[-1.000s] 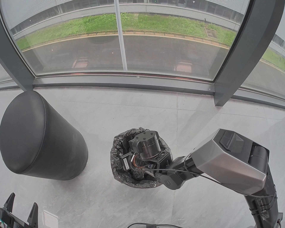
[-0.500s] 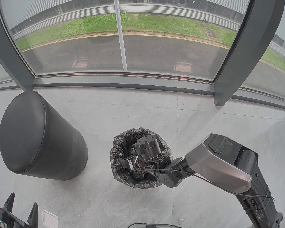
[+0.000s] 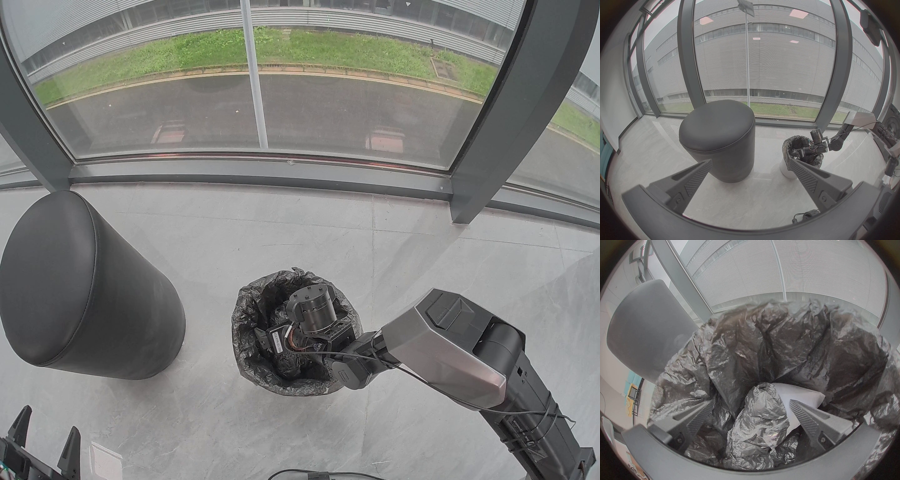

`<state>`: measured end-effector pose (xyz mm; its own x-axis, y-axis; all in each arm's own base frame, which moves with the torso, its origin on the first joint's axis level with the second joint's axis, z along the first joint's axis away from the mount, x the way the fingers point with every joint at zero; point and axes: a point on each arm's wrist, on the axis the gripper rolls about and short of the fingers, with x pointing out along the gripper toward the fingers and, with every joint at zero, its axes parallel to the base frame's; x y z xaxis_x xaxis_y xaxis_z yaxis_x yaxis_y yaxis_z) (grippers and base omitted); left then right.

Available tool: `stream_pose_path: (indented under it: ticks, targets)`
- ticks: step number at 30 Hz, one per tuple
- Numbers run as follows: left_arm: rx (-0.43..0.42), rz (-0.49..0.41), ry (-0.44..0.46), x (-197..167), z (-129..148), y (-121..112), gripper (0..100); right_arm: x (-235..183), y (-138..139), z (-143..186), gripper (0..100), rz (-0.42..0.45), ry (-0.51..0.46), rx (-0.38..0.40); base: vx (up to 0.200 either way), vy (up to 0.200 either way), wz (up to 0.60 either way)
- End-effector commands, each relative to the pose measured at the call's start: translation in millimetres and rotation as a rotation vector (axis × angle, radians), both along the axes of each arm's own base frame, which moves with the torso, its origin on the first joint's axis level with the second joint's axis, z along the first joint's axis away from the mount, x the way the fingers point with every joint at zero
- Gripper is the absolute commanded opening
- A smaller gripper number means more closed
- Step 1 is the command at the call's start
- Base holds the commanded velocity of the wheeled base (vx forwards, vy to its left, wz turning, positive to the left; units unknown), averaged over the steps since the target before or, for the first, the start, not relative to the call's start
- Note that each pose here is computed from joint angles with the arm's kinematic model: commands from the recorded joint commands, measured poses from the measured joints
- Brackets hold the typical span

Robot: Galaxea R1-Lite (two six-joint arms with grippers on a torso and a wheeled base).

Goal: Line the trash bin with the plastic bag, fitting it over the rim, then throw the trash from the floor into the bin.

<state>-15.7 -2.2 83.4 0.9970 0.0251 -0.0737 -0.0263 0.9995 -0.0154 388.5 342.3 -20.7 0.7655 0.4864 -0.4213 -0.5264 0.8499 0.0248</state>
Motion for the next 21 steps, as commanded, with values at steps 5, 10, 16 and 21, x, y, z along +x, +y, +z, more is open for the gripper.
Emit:
stream_pose_path:
  ticks: [5, 10, 16, 21]
  targets:
    - [-0.002, 0.001, 0.018, 1, -5, 0, 100, 4, 4, -15, 100, -0.001, 0.015, -0.014, 0.0, 0.0, 0.0]
    - [-0.002, 0.001, 0.018, 1, -5, 0, 100, 12, 4, -17, 100, -0.016, 0.021, -0.023, 0.0, 0.0, 0.0]
    - [-0.002, 0.001, 0.018, 1, -5, 0, 100, 16, 5, -19, 100, -0.027, 0.021, -0.028, 0.0, 0.0, 0.0]
    - [-0.002, 0.001, 0.018, 1, -5, 0, 100, 15, 5, -19, 100, -0.027, 0.023, -0.03, 0.0, 0.0, 0.0]
